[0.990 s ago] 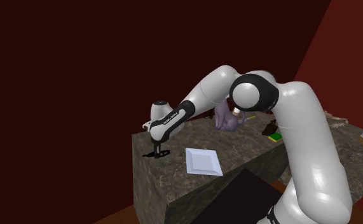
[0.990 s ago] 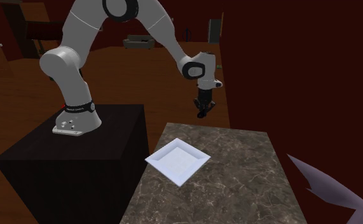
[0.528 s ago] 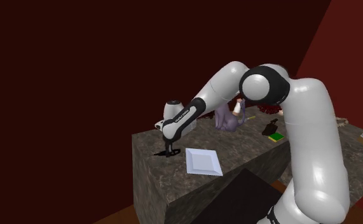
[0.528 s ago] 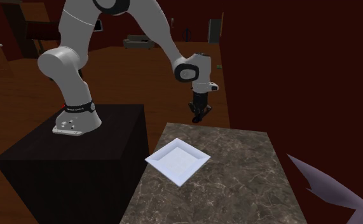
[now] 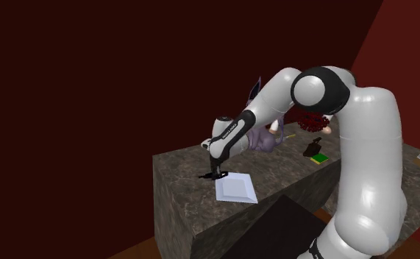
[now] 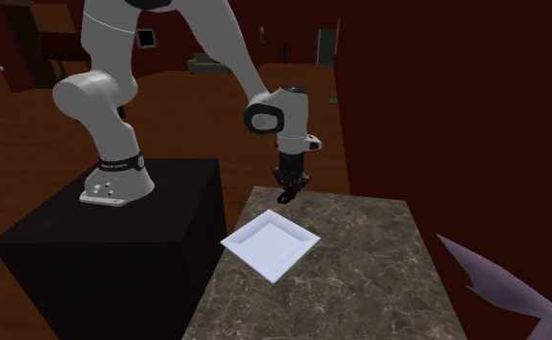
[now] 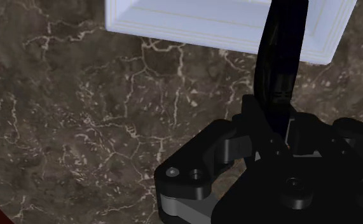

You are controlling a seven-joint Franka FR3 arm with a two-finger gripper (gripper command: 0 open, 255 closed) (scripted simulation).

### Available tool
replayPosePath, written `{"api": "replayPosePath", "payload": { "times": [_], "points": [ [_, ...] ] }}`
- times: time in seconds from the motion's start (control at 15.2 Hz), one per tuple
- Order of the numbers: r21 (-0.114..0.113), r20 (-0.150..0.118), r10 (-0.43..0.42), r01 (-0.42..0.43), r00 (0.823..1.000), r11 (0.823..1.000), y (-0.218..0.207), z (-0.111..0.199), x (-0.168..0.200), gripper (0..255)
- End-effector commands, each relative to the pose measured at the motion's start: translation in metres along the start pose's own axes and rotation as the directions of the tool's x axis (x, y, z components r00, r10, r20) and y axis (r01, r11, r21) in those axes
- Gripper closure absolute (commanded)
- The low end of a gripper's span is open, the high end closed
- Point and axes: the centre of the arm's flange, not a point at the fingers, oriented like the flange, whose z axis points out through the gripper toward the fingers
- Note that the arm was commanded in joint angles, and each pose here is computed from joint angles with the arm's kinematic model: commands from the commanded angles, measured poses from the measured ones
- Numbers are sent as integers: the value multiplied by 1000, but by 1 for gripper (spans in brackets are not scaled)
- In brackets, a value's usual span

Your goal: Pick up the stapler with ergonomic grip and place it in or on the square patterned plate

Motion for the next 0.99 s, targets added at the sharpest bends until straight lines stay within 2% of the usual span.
{"api": "replayPosePath", "payload": {
  "times": [0.0, 0.53, 0.92],
  "points": [
    [0, 0, -1, 1, 1000, 1000, 2, -2, -26, 255],
    [0, 0, -1, 1, 1000, 1000, 8, -1, -136, 255],
    [0, 0, -1, 1, 1000, 1000, 8, 31, -136, 255]
  ]
}}
